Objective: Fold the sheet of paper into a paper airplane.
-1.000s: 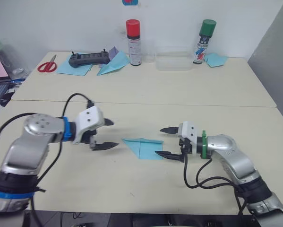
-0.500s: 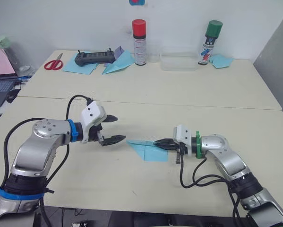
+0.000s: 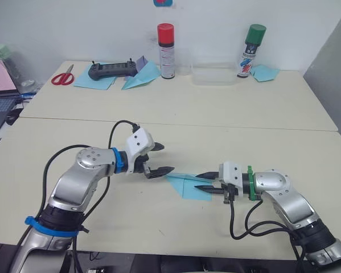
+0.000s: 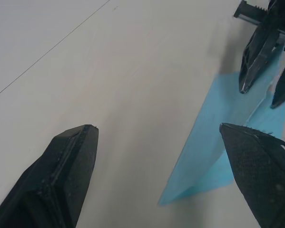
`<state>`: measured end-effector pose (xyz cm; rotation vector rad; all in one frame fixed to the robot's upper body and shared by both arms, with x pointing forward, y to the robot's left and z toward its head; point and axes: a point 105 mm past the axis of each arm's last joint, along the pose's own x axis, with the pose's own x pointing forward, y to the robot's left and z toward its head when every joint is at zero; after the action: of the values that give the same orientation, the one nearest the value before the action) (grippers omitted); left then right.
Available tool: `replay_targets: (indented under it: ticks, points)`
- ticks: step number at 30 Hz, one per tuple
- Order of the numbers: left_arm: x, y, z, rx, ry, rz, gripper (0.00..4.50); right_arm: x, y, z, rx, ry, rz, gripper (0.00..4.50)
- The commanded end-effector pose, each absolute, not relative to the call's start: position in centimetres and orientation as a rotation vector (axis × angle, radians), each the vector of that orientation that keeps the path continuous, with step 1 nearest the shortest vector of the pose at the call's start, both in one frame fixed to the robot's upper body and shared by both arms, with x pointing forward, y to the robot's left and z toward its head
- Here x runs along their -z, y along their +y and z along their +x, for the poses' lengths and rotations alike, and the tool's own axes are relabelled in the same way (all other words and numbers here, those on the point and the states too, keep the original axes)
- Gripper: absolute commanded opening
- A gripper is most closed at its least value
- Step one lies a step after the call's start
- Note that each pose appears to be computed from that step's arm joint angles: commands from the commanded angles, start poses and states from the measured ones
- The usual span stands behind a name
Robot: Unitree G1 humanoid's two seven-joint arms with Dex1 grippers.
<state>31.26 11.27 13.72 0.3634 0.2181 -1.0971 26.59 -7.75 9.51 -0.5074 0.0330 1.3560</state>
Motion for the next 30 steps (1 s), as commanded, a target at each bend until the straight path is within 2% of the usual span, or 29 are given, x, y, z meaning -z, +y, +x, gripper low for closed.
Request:
replay_targets:
  ticks: [1,5,6,11,20,30]
  points:
    - [-14.4,10.3,31.6,1.121,0.164,0.357,3.24,-11.3,-8.2,26.1,-1.351,-0.048,-0.556,2.77]
    - [-14.0,9.9,31.6,1.141,0.168,0.347,1.93,-11.5,-8.5,25.9,-1.348,-0.056,-0.569,4.26]
    - [-13.4,9.7,31.4,1.157,0.183,0.347,1.58,-12.0,-8.7,25.5,-1.358,-0.054,-0.549,4.50]
    - [-10.8,9.4,30.0,1.240,0.259,0.326,0.02,-13.5,-9.3,25.0,-1.328,-0.039,-0.478,4.50]
    - [-5.5,9.4,28.7,1.259,0.428,0.341,0.02,-11.1,-8.4,24.4,-1.356,0.006,-0.585,4.50]
    - [-6.5,10.6,29.8,1.211,0.434,0.288,0.02,-9.5,-8.2,25.4,-1.343,-0.041,-0.725,4.50]
